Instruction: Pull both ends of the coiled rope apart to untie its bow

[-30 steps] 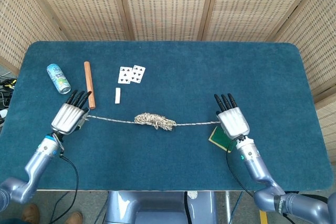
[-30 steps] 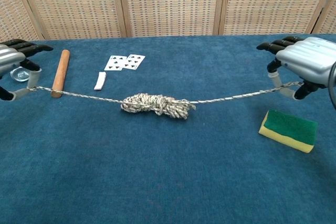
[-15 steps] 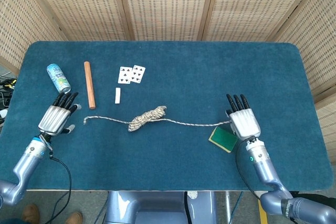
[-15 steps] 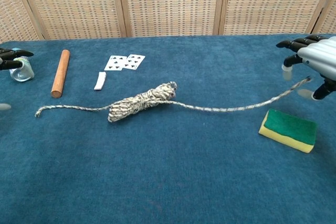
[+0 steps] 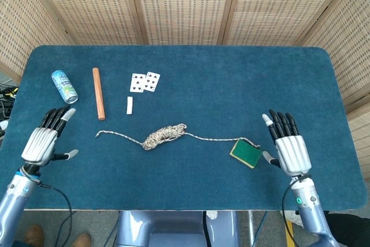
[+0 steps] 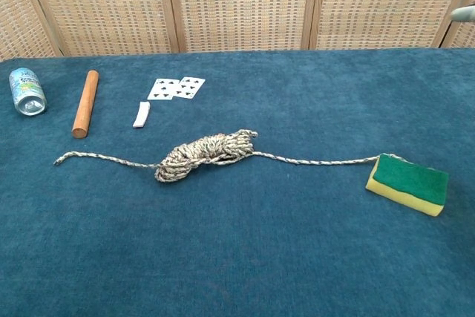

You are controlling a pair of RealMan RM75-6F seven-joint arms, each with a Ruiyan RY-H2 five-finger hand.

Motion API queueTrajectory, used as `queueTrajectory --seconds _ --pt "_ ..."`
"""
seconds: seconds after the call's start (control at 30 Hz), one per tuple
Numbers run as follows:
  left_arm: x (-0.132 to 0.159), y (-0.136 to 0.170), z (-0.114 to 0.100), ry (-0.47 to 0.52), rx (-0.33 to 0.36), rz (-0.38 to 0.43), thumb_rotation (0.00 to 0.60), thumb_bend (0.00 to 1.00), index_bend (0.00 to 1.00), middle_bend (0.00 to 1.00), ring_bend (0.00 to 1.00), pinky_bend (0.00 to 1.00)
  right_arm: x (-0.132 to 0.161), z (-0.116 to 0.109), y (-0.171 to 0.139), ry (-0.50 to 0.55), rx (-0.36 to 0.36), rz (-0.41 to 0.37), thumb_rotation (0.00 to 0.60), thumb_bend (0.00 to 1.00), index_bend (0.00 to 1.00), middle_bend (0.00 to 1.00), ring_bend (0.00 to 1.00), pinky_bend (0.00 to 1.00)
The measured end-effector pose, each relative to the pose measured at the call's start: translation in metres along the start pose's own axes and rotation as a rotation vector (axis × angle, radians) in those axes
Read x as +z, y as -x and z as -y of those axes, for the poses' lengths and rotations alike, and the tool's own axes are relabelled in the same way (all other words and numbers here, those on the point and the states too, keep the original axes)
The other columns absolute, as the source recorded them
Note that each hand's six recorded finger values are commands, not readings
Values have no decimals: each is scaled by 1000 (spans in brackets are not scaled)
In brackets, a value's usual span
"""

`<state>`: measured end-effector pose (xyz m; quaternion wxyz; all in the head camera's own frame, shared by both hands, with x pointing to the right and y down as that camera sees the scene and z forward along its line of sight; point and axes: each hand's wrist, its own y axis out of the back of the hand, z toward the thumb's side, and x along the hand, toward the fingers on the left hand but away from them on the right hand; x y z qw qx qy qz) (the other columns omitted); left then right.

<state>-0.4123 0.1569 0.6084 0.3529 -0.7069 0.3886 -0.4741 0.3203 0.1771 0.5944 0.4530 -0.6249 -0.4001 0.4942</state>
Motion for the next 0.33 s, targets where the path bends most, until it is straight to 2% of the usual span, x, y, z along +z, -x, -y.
queueTrajectory --seconds 0.07,0.2,0.33 --pt "3 17 -7 23 3 -29 600 0 0 0 0 0 -4 -4 -14 4 -16 8 600 0 0 0 0 0" --pt "6 43 -13 -4 13 -81 600 0 0 0 0 0 -6 -8 -40 4 -40 1 600 0 0 0 0 0" --pt "11 66 -16 5 22 -120 600 0 0 0 0 0 -9 -6 -53 -22 -49 -2 600 0 0 0 0 0"
